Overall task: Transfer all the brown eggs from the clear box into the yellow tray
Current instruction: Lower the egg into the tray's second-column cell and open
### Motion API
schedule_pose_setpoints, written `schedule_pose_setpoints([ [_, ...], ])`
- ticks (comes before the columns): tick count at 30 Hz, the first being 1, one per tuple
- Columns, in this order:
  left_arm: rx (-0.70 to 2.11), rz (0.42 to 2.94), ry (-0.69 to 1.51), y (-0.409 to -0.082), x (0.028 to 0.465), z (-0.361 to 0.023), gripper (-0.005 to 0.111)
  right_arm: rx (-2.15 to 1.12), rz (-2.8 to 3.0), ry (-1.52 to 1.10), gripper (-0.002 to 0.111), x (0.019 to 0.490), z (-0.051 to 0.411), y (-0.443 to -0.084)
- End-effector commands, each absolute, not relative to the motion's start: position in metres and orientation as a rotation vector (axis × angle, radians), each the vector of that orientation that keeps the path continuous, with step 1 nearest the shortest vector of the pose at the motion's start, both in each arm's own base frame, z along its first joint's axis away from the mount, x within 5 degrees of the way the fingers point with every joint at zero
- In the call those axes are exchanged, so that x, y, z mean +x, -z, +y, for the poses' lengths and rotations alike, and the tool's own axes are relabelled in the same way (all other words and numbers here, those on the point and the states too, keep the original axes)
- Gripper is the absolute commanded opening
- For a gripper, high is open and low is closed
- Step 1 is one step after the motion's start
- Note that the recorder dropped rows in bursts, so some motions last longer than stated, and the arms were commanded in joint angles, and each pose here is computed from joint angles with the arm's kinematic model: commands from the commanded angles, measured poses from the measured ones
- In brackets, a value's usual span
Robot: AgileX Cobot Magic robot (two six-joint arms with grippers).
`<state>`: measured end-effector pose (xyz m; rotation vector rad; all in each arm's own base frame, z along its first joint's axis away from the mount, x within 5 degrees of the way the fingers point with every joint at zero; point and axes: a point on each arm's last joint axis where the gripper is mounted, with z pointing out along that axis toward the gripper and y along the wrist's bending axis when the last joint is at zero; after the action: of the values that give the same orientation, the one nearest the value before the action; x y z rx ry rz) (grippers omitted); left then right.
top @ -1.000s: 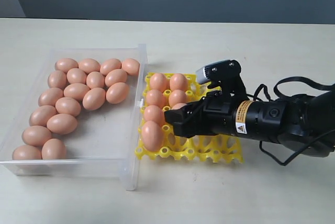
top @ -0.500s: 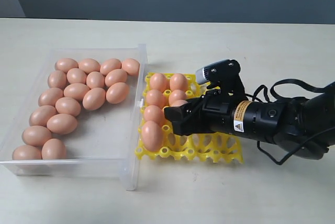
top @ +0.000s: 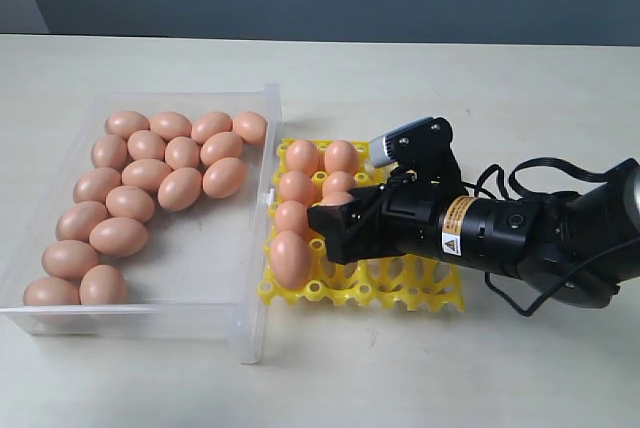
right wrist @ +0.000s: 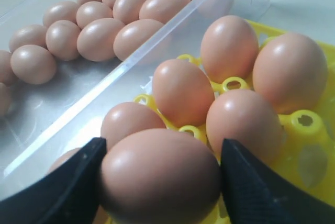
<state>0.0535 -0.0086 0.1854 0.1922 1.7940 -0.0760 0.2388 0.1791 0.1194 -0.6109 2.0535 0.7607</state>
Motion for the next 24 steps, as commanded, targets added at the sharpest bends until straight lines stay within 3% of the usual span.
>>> schedule_pose_setpoints([
  [1, 0.191, 1.783, 0.078, -0.1853, 0.0535, -0.0087, 0.0, -0.62, 2.029, -0.758, 0.009, 0.2396, 0.1786, -0.1209],
  [7, 0.191, 1.783, 0.078, -0.1853, 0.0535, -0.0087, 0.0, -0.624, 2.023, -0.758, 0.047, 0.2397, 0.1787, -0.1212],
  [9, 0.191, 1.783, 0.078, -0.1853, 0.0535, -0.0087, 0.0, -0.624, 2.025, -0.757, 0.055, 0.2396, 0.1786, -0.121],
  [24, 0.191, 1.783, 0.078, -0.1853, 0.0535, -0.0087, 0.0, -0.663, 2.067, -0.692, 0.056, 0.2392, 0.1757, -0.1162],
])
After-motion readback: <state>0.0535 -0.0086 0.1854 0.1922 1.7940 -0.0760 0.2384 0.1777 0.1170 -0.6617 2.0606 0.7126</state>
